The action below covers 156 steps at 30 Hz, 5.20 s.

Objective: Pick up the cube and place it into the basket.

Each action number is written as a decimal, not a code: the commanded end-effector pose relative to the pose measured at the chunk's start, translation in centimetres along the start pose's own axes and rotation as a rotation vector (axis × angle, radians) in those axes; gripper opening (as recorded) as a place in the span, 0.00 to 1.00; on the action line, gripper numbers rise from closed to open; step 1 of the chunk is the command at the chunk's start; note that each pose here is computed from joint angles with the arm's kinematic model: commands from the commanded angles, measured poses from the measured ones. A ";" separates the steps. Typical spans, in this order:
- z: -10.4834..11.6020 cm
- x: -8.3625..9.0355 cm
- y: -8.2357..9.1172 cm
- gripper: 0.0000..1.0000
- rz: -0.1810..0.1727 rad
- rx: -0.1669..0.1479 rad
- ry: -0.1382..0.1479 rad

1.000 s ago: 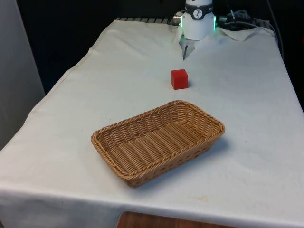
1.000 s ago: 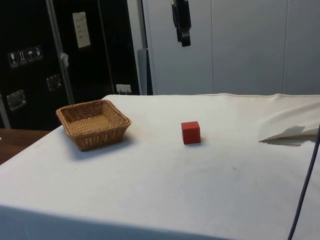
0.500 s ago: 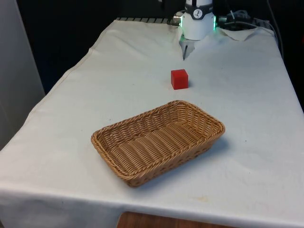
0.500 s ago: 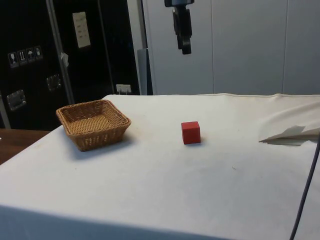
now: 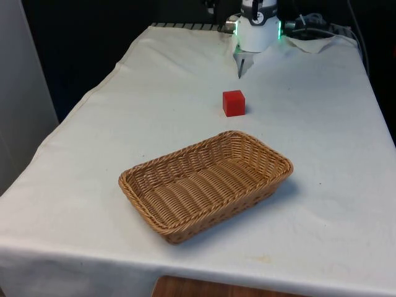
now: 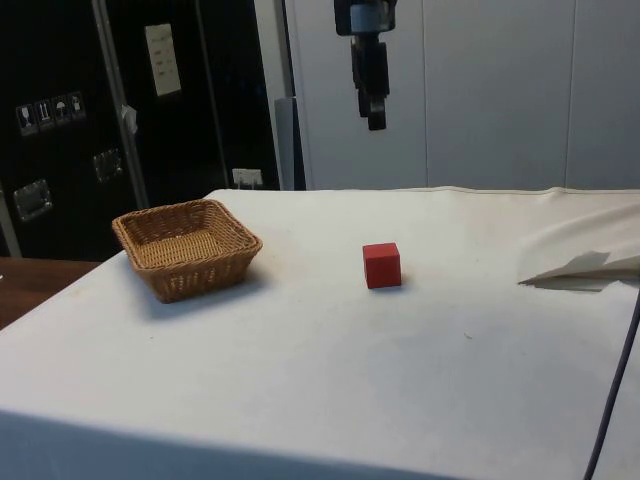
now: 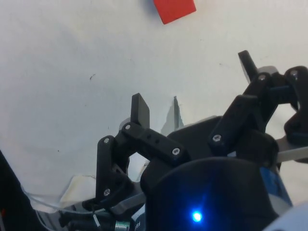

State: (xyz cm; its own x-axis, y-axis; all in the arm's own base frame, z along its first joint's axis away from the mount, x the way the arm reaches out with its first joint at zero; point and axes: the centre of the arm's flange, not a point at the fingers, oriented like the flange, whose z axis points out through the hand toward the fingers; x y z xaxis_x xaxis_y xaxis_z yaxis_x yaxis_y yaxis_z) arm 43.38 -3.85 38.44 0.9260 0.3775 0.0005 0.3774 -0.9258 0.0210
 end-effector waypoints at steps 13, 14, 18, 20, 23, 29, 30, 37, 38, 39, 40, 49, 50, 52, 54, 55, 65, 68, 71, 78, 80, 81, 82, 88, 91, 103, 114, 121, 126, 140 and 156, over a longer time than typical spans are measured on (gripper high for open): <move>2.8 -0.5 -0.2 1.00 0.009 -0.001 0.016; 2.6 -0.5 -0.3 1.00 0.004 -0.002 0.008; 3.6 -0.5 -0.3 1.00 0.011 0.003 0.014; 4.0 -0.4 -0.3 1.00 0.013 0.005 0.015; 4.3 -0.4 -0.4 1.00 0.013 0.006 0.006; 5.7 -0.3 -0.6 1.00 0.017 0.011 0.018; 5.9 -0.3 -0.6 1.00 0.018 0.011 0.017; 7.0 -0.3 -0.8 1.00 0.020 0.011 0.018; 7.3 -0.3 -0.8 1.00 0.021 0.011 0.018; 7.6 -0.3 -0.8 1.00 0.022 0.011 0.020; 7.8 -0.3 -0.8 1.00 0.022 0.010 0.020; 9.1 -0.3 -0.8 1.00 0.025 0.005 0.015; 9.5 -0.3 -1.0 1.00 0.027 0.006 0.025; 9.8 -0.2 -1.0 1.00 0.026 0.005 0.027; 10.3 -0.2 -1.1 1.00 0.028 0.003 0.026; 10.4 -0.2 -1.1 1.00 0.029 0.003 0.026; 12.0 -0.4 -1.1 1.00 0.032 -0.002 0.027; 12.3 -0.4 -1.2 1.00 0.030 -0.002 0.028; 12.8 -0.5 -1.2 1.00 0.031 -0.002 0.028; 13.8 -0.5 -1.3 1.00 0.035 0.001 0.029; 14.1 -0.5 -1.3 1.00 0.037 0.002 0.030; 14.2 -0.5 -1.3 1.00 0.039 0.003 0.031; 14.4 -0.5 -1.3 1.00 0.038 0.003 0.031; 15.3 -0.5 -1.4 1.00 0.041 0.002 0.029; 15.8 -0.3 -1.6 1.00 0.043 -0.002 0.030; 17.1 -0.1 -1.7 1.00 0.035 -0.016 0.021; 18.0 0.0 -1.7 1.00 0.035 -0.025 0.030; 18.1 0.0 -1.7 1.00 0.032 -0.026 0.023; 18.4 -0.1 -1.8 1.00 0.034 -0.022 0.023; 19.8 0.1 -1.8 1.00 0.033 -0.027 0.013; 21.6 0.3 -1.5 1.00 0.026 -0.061 0.040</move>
State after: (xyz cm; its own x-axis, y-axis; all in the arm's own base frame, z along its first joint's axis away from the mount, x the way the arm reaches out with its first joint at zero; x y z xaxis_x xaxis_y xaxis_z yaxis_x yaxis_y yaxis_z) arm 43.18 -2.96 16.73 0.9339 0.3560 0.0324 0.3525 -0.9322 0.0819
